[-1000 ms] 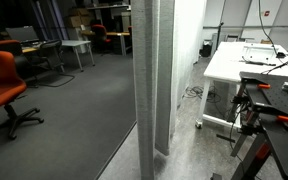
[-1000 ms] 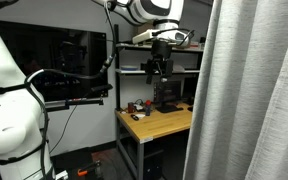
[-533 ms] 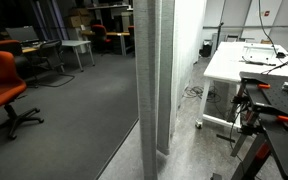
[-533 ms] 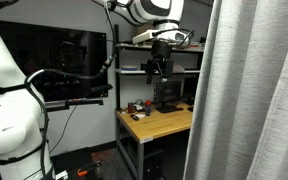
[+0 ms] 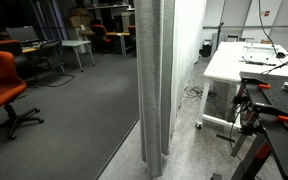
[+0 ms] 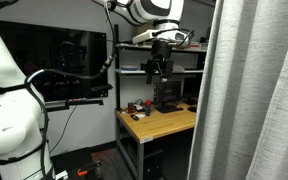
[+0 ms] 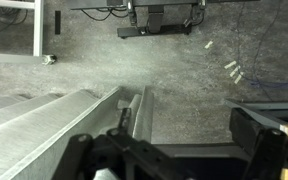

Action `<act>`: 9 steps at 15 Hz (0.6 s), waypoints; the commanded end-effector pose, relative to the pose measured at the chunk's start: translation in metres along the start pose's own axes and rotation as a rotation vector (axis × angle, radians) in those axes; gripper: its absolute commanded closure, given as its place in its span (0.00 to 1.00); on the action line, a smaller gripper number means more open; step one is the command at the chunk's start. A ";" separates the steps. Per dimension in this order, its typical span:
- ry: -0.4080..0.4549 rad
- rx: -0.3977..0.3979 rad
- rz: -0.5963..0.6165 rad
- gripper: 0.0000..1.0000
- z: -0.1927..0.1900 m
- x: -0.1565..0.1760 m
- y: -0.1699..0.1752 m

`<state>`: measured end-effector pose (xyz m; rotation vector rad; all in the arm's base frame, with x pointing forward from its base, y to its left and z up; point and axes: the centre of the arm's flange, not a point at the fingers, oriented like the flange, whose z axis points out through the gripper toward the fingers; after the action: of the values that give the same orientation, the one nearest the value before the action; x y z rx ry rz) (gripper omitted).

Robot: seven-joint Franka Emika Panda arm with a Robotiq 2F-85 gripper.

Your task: Slide the curtain to the left

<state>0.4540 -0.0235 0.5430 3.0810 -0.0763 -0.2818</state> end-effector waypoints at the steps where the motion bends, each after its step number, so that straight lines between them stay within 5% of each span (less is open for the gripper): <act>1: 0.000 0.000 0.000 0.00 0.000 0.000 0.000; 9: 0.076 0.024 0.047 0.00 -0.003 0.013 0.004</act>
<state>0.4570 -0.0255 0.5432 3.0875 -0.0884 -0.2481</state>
